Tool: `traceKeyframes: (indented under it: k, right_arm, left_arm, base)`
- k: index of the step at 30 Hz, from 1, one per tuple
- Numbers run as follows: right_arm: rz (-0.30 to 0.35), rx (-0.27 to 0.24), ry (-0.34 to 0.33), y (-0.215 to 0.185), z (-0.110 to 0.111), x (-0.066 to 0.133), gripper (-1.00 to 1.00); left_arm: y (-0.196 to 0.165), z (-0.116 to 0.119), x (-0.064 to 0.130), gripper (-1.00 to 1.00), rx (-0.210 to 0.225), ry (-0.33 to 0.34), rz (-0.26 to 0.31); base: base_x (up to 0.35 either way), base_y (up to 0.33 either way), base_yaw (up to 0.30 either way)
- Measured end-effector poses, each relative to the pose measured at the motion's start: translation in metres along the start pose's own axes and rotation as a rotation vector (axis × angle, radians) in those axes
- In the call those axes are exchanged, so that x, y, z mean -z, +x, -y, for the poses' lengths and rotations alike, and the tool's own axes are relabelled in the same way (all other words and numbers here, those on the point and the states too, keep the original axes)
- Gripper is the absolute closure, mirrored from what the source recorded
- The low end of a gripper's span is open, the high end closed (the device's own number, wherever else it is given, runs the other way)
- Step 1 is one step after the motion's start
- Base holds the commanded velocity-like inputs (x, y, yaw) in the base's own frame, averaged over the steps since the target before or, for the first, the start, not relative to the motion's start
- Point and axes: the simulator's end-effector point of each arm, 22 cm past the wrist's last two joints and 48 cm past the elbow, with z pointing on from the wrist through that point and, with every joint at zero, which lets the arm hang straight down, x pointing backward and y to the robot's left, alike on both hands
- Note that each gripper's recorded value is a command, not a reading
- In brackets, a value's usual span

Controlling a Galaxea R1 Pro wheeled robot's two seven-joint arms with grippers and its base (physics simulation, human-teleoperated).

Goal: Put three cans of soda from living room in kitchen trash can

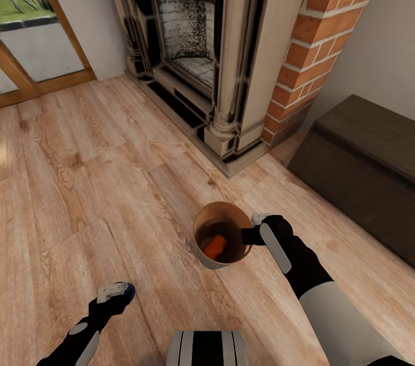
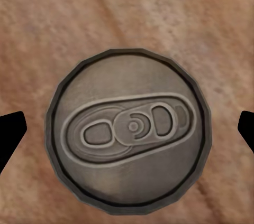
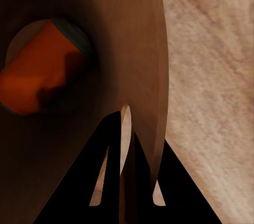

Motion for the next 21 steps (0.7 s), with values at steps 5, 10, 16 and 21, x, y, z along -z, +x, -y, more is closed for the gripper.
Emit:
traceKeyframes:
  k: [5,10,16,21]
  right_arm:
    - [0.000,0.001,0.001,0.0000,0.0000,0.0000,1.00]
    - [-0.013,0.000,0.000,0.0043,0.0002,-0.0069,1.00]
    - [-0.013,0.000,0.000,0.0044,0.0002,-0.0069,1.00]
    - [-0.013,0.000,0.000,0.0044,0.0002,-0.0069,1.00]
  left_arm:
    - [0.0000,0.0000,0.0000,-1.00,0.000,0.000,0.000]
    - [0.0087,-0.0008,-0.0024,-1.00,-0.001,-0.002,-0.016]
    - [0.0089,-0.0008,-0.0023,-1.00,-0.002,-0.002,-0.016]
    - [0.0089,-0.0006,-0.0023,-1.00,-0.002,-0.001,-0.017]
  base:
    - [0.000,0.000,0.000]
    - [0.000,0.000,0.000]
    - [0.000,0.000,0.000]
    - [0.000,0.000,0.000]
